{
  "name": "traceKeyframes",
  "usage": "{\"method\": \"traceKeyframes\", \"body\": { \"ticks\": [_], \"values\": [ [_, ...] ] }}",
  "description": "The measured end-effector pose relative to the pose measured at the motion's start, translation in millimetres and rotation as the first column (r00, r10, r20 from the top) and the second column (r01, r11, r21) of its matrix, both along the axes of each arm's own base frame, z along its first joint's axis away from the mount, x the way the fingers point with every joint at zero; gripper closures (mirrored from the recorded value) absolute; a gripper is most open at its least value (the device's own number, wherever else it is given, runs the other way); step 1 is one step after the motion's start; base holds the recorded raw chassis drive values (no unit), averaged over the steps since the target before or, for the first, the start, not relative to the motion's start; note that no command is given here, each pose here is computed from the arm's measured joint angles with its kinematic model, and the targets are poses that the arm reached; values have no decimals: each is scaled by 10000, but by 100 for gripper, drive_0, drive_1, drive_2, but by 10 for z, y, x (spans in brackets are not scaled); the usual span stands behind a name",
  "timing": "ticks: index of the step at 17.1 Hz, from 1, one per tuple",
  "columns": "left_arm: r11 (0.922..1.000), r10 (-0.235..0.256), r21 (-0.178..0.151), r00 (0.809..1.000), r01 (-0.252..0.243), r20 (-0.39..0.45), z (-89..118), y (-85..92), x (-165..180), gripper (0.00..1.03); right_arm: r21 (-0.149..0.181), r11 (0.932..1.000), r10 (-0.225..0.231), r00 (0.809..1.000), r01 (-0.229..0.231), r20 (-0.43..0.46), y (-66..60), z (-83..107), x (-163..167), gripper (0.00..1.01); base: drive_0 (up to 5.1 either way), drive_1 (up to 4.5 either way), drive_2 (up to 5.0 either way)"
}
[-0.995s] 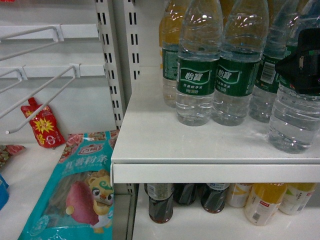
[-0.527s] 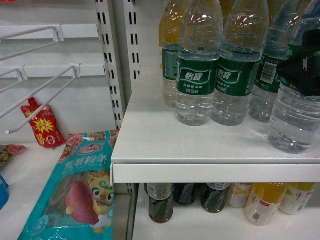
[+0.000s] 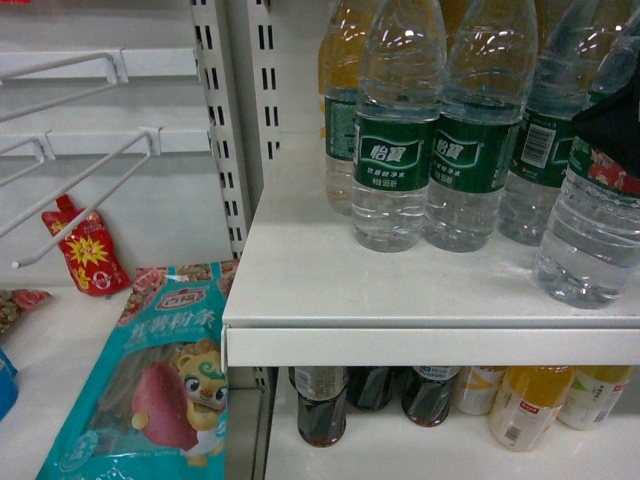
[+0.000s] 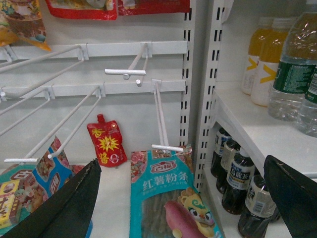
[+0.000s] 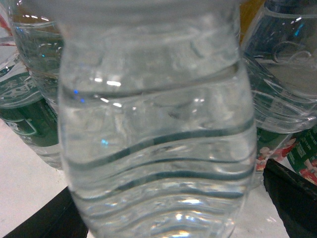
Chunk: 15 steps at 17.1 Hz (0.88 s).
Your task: Move water from second to third shelf
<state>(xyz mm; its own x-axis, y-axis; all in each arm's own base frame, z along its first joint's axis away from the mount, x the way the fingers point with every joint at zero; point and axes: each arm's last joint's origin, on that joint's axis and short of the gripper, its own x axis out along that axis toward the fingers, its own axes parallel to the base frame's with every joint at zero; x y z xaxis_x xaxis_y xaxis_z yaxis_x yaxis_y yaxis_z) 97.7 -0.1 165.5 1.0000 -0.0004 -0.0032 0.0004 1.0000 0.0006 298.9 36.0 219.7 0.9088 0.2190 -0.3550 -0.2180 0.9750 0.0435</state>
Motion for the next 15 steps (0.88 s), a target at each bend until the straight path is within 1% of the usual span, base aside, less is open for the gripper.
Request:
{"method": "traceKeyframes", "body": {
  "ticks": [5, 15],
  "values": [
    [10000, 0, 0, 10000, 0, 0, 0, 0, 0, 5, 18, 10000, -42, 10000, 43, -76, -57, -2, -94, 3, 0, 0, 0],
    [10000, -4, 0, 10000, 4, 0, 0, 0, 0, 5, 93, 9999, 77, 9999, -76, -101, -81, 31, -186, 3, 0, 0, 0]
  ]
}}
